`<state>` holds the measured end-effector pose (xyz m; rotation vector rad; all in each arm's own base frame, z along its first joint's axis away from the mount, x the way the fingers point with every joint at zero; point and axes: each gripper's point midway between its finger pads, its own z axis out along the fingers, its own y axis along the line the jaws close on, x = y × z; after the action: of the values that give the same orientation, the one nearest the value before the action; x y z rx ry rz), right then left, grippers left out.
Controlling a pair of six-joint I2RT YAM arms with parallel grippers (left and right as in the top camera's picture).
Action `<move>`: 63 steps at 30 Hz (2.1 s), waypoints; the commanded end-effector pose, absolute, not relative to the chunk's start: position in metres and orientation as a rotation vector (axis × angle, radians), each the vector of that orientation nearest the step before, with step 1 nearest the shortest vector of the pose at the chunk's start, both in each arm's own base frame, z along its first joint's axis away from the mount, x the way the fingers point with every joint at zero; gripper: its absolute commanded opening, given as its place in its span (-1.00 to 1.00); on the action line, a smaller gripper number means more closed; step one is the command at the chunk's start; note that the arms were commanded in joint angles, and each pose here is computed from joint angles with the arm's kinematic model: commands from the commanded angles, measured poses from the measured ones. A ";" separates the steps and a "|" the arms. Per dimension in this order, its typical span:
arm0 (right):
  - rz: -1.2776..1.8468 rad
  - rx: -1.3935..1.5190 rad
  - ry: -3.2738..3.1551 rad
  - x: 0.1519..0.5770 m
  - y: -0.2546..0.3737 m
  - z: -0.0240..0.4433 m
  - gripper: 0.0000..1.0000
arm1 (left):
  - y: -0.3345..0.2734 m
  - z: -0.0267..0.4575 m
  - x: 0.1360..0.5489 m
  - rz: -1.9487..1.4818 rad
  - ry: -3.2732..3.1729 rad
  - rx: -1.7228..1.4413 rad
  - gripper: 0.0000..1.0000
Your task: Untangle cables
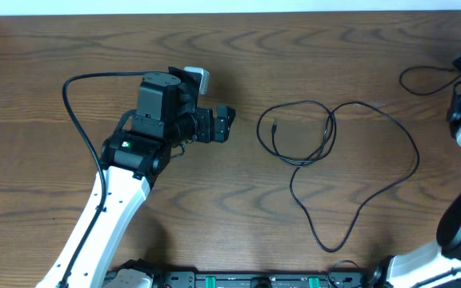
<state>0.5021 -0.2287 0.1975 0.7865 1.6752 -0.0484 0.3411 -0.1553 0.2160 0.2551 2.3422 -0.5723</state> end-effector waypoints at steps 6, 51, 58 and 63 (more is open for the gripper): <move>-0.060 0.994 1.751 0.491 -0.282 0.088 -0.98 | -0.154 0.223 0.345 -0.565 2.331 0.238 0.99; 0.002 1.378 1.700 0.445 -0.330 0.034 0.99 | -0.154 0.223 0.345 -0.565 2.331 0.238 0.99; -0.084 1.483 1.870 0.407 -0.325 0.001 0.98 | -0.154 0.223 0.345 -0.565 2.331 0.238 0.99; -0.126 1.479 1.951 0.390 -0.327 -0.004 0.98 | -0.154 0.223 0.345 -0.565 2.331 0.238 0.99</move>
<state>0.4115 -0.3288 0.0179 1.4522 1.8647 -0.0915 0.3411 -0.1553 0.2160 0.2549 2.3422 -0.5718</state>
